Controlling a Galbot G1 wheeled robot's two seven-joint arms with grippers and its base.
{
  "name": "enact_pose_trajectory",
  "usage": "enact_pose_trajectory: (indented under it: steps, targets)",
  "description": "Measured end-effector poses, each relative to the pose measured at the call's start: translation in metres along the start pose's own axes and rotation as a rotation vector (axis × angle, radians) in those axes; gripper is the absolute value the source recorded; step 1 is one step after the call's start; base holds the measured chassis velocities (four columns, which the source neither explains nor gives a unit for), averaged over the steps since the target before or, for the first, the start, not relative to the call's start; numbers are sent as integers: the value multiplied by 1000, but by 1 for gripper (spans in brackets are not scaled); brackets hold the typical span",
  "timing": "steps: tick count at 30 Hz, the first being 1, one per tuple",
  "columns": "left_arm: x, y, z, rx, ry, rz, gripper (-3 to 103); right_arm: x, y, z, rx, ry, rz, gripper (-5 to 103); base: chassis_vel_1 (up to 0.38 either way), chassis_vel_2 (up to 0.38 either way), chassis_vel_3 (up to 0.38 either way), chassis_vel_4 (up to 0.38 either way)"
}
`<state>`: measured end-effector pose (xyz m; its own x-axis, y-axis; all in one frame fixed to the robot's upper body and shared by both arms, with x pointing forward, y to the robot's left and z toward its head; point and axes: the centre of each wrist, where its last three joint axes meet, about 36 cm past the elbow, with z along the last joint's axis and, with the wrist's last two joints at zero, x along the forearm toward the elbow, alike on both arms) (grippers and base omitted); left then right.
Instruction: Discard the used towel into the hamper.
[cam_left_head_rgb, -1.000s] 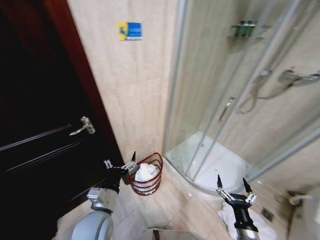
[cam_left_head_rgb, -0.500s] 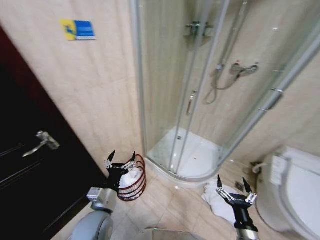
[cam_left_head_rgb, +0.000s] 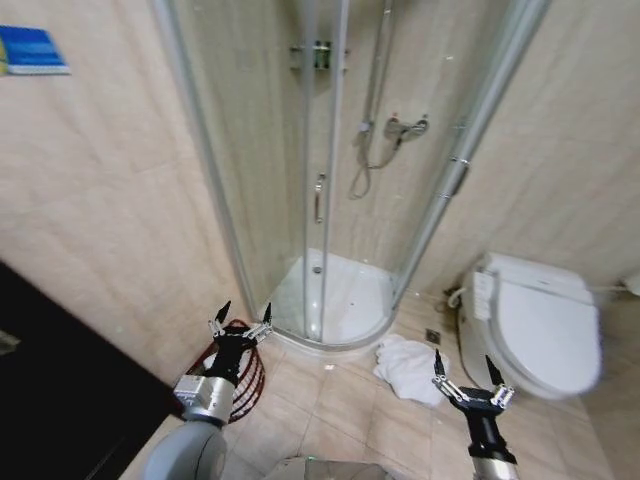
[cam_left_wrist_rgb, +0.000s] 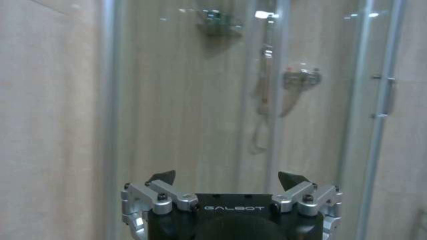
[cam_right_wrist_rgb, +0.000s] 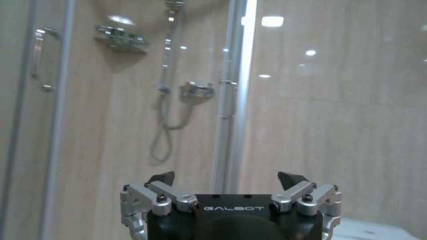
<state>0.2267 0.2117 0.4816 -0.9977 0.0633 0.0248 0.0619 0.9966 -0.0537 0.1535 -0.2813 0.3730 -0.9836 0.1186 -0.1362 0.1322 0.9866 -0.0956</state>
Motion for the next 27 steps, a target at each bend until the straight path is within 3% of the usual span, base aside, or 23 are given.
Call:
enact_pose_trajectory:
  steps: [14, 27]
  targets:
    - [0, 0, 0, 0, 0, 0, 100, 0, 0, 0, 0, 0, 0, 100, -116, -113, -115, -120]
    - [0, 0, 0, 0, 0, 0, 100, 0, 0, 0, 0, 0, 0, 100, 0, 0, 0, 0]
